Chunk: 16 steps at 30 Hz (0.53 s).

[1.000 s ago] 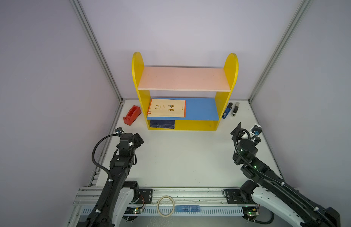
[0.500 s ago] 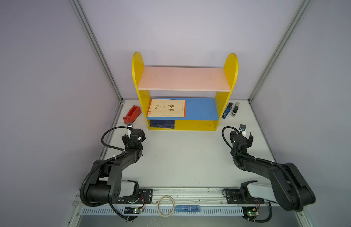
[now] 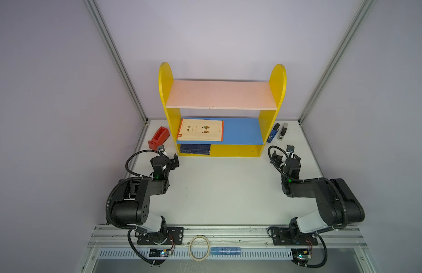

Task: Stacking books/files
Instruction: Reset both arms

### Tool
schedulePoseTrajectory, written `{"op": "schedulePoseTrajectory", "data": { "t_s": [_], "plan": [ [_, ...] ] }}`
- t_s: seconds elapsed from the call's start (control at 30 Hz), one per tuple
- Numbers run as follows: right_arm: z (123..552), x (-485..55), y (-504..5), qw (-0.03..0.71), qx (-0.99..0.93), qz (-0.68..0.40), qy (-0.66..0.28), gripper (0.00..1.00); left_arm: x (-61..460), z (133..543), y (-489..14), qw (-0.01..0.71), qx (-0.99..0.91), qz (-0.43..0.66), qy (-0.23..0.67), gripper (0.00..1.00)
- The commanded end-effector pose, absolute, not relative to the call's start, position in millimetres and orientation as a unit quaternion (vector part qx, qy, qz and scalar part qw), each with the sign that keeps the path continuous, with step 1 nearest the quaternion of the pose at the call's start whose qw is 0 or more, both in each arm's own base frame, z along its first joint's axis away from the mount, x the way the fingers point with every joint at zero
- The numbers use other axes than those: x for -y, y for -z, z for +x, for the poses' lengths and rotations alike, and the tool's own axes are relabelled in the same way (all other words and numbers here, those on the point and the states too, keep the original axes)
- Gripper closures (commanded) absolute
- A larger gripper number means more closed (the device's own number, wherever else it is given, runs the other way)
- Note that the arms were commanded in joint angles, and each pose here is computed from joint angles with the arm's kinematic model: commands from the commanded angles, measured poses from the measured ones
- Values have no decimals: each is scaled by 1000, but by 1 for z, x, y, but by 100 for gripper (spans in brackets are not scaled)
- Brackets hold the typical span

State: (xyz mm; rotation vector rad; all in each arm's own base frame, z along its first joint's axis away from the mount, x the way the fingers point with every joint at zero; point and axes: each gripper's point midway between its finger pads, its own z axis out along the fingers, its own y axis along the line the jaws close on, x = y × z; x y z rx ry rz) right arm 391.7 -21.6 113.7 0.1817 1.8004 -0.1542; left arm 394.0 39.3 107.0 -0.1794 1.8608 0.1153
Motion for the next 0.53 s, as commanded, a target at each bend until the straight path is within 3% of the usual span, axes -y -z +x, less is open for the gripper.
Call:
{"op": "schedulePoseTrajectory", "data": {
  "t_s": [0.0, 0.5],
  "plan": [
    [399, 24, -124, 628, -770, 94, 64, 1, -35, 402, -121, 611, -789, -64, -25, 0],
    [395, 28, -125, 631, -765, 104, 70, 1, -35, 402, -120, 611, -789, -63, -18, 0]
  ]
}}
